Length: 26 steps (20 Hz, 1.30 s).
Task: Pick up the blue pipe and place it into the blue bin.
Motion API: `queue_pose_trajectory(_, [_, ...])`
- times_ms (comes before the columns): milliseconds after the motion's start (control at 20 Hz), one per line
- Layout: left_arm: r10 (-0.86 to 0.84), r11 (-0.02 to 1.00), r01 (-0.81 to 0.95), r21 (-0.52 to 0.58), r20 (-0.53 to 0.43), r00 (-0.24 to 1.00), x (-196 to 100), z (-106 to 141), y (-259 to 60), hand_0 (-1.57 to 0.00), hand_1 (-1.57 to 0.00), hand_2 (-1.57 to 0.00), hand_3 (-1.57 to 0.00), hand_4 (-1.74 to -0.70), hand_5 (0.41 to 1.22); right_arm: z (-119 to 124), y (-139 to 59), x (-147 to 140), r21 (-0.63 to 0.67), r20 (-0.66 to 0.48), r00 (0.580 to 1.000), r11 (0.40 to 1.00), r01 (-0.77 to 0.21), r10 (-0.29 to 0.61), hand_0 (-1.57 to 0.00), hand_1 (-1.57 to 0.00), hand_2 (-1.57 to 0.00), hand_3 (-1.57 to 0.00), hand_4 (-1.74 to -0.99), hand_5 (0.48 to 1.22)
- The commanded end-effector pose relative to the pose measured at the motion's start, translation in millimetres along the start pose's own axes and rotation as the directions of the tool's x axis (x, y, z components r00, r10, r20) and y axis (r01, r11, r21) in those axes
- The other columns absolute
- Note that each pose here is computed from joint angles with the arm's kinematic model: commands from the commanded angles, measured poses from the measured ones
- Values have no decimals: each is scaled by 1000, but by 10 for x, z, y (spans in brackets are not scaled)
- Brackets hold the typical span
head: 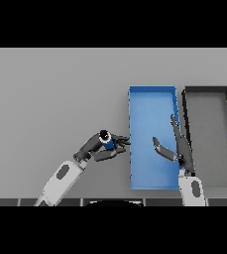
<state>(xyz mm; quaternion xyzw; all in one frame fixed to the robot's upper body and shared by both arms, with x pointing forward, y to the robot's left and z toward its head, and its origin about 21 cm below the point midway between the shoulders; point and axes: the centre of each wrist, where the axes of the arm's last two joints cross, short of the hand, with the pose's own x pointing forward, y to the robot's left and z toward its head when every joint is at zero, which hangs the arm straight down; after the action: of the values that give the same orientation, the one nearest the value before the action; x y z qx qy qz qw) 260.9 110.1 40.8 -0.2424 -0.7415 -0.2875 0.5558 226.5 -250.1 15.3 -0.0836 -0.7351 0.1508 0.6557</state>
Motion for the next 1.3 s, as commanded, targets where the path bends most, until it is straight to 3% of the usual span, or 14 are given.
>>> queue_pose_trajectory(0, [-5,1000,5,-13,9,1000,37,-28,-1,-1560,-1562,-1563,-1563,-1466,1217,10,-12,-16,3,-10,1000,1000,-2,2,1,1,1,1,-1170,644])
queue_pose_trajectory(400, [-16,999,15,-36,-35,999,73,-25,-52,-1569,-1569,-1570,-1570,-1466,1220,79,-47,31,-23,9,999,999,-34,34,1,1,1,1,-1138,643])
queue_pose_trajectory(500, [-26,999,25,-39,-32,999,58,-23,-43,-1570,-1570,-1570,-1570,-1466,1220,100,-65,58,-39,-9,998,998,-55,55,1,1,1,1,-1188,643])
queue_pose_trajectory(650, [-22,999,21,-46,-23,999,71,-60,-14,-1570,-1570,-1571,-1571,-1467,1220,140,-71,150,-35,33,998,998,-53,54,1,1,-20,1,-1187,642])
queue_pose_trajectory(800, [-14,998,13,-58,-14,1000,76,-56,-74,-1571,-1571,-1571,-1571,-1467,1221,92,-182,352,116,123,978,981,156,-170,1,-22,-89,-1,-1202,624])
queue_pose_trajectory(900, [-18,998,17,-56,-27,999,63,-62,-80,-1571,-1571,-1571,-1571,-1467,1221,-21,-292,568,247,116,968,950,189,-223,1,-29,-120,-1,-1215,607])
queue_pose_trajectory(1100, [-24,998,22,-56,-32,999,81,-20,-22,-1571,-1571,-1571,-1571,-1467,1221,-216,-287,1045,473,142,954,865,168,-263,1,-11,-106,0,-1247,568])
queue_pose_trajectory(1250, [-38,998,36,-60,-29,999,114,-64,-3,-1571,-1571,-1571,-1571,-1467,1221,-312,-201,1346,561,185,960,825,71,-208,1,-5,-90,1,-1270,558])
